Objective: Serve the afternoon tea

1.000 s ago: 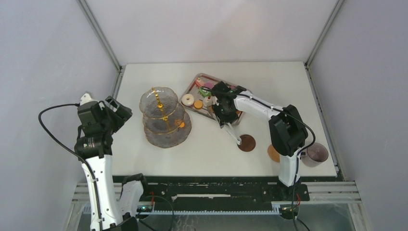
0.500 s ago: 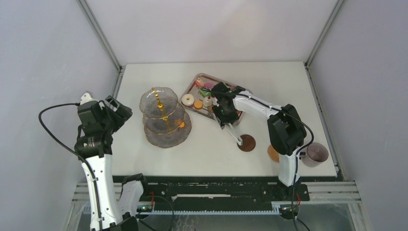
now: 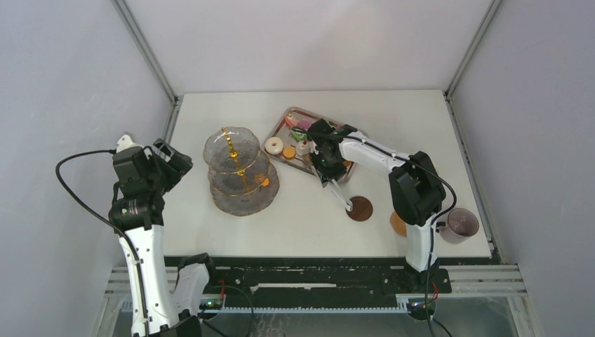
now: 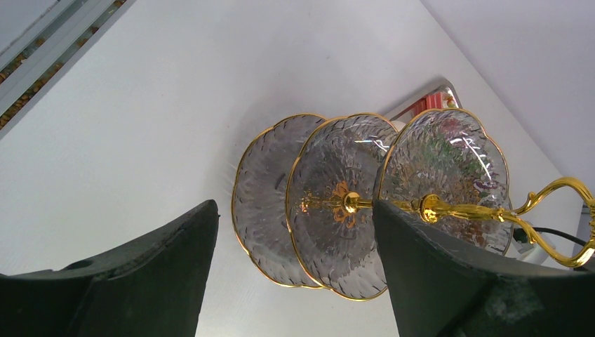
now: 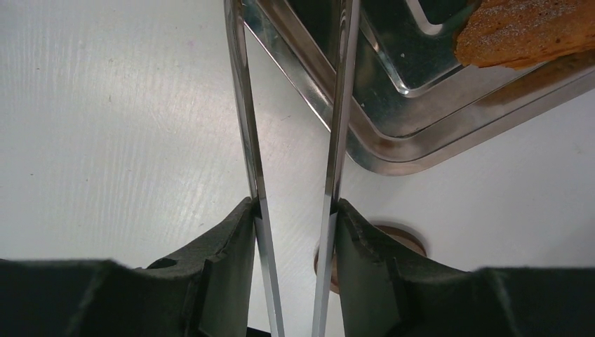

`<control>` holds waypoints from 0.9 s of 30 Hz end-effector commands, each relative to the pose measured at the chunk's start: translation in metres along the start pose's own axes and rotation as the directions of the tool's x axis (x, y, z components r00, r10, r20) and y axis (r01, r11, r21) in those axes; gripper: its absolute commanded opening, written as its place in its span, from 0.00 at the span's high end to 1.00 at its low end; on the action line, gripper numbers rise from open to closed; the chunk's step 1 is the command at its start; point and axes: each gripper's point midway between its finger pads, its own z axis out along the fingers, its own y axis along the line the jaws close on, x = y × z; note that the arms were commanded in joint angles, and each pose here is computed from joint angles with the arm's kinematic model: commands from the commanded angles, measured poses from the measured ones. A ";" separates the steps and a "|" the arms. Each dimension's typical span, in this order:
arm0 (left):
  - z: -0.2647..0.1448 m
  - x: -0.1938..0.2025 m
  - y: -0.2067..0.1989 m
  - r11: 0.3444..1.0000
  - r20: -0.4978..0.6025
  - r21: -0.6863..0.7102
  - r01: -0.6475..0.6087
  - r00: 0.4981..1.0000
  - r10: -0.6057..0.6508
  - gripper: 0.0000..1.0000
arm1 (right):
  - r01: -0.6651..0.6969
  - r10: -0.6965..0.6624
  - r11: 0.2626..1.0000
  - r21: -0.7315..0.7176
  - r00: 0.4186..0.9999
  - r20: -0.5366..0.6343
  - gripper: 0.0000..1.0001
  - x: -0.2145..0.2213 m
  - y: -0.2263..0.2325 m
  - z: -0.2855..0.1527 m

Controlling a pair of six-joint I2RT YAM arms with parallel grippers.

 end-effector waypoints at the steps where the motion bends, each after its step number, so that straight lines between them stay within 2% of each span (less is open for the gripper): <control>1: -0.004 -0.011 -0.007 0.999 0.040 0.027 -0.018 0.999 0.017 0.15 | 0.001 0.001 1.000 -0.013 0.994 0.112 0.62 -0.015 -0.001 -0.033; 12: -0.006 -0.010 -0.006 0.999 0.042 0.027 -0.020 0.999 0.018 0.14 | -0.030 0.028 0.999 0.014 0.987 0.158 0.65 -0.006 -0.013 -0.056; 19: -0.008 -0.010 -0.006 0.999 0.047 0.028 -0.018 0.999 0.017 0.14 | 0.001 0.002 1.000 -0.011 0.978 0.208 0.66 -0.012 0.002 -0.074; 23: -0.009 -0.010 -0.005 0.999 0.050 0.028 -0.019 0.999 0.017 0.14 | 0.020 -0.016 1.000 -0.015 0.977 0.215 0.67 -0.015 0.010 -0.073; 27: -0.012 -0.009 -0.004 0.999 0.051 0.025 -0.020 0.998 0.019 0.14 | -0.022 0.024 1.000 -0.015 0.975 0.222 0.68 -0.019 0.000 -0.068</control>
